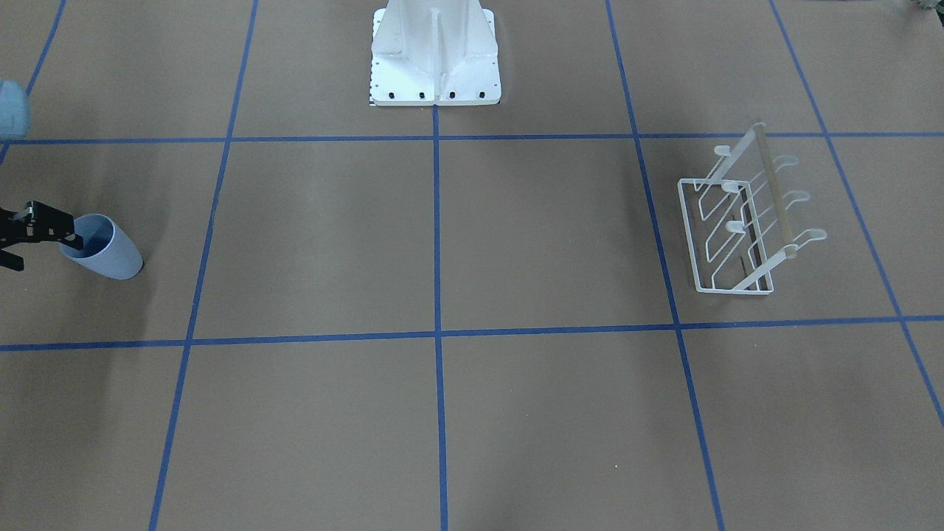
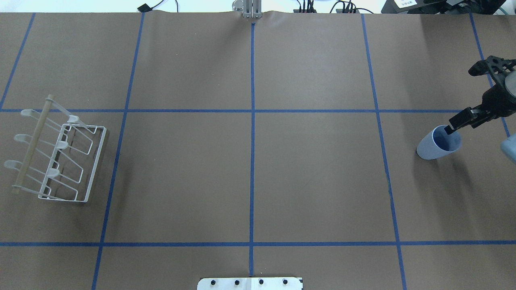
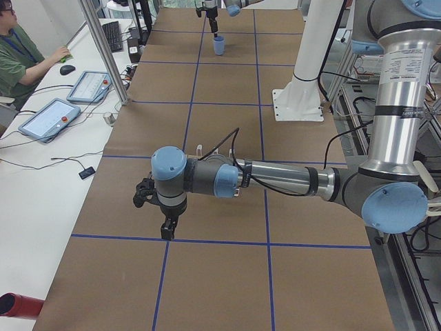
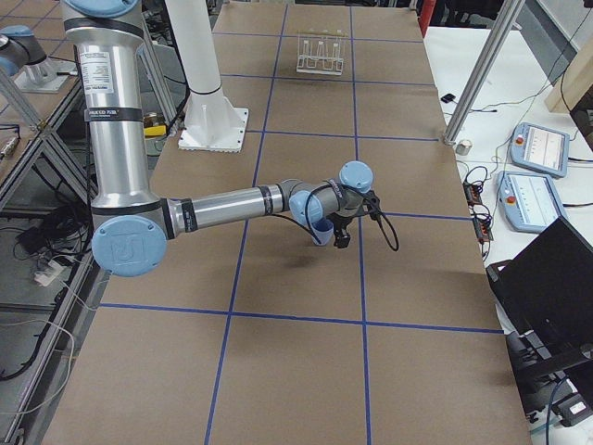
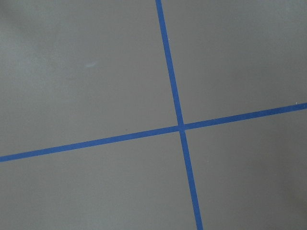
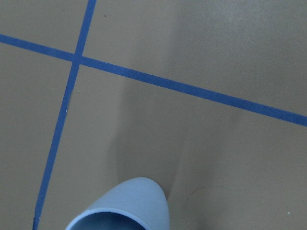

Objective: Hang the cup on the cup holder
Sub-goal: 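Lower the right gripper into the mouth of the light-blue cup, then grip the cup rim with the right gripper and tip it sideways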

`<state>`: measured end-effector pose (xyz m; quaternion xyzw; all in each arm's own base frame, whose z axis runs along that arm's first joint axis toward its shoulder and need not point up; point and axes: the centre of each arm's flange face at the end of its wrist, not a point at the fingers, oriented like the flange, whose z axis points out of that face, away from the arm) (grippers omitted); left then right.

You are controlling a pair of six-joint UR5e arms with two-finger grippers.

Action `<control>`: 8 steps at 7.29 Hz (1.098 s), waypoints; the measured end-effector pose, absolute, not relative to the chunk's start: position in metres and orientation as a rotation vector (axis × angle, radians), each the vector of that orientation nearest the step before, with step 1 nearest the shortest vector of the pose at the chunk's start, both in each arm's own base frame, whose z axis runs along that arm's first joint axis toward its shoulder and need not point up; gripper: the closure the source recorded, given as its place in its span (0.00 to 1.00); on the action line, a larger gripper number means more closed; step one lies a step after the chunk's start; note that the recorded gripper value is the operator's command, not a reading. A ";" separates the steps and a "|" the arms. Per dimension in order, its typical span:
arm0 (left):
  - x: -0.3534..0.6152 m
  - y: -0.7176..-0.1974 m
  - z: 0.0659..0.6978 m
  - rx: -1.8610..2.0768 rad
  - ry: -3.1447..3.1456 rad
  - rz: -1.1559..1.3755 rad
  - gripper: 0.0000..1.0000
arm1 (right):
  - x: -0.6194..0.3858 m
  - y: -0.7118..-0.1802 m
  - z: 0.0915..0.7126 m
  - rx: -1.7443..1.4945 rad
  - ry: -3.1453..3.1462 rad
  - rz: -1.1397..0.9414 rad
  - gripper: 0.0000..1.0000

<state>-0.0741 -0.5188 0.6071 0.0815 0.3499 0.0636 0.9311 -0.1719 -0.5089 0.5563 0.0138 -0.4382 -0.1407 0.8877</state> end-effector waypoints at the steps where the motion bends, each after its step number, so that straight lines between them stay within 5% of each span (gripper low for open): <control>1: -0.074 -0.519 0.607 0.167 0.716 0.130 0.02 | -0.178 -0.507 0.560 0.017 -0.909 -0.302 0.82; 2: -0.074 -0.518 0.607 0.167 0.717 0.130 0.02 | -0.184 -0.505 0.561 0.010 -0.911 -0.312 1.00; 8: -0.074 -0.517 0.603 0.174 0.718 0.132 0.02 | -0.186 -0.501 0.537 0.037 -0.999 -0.356 1.00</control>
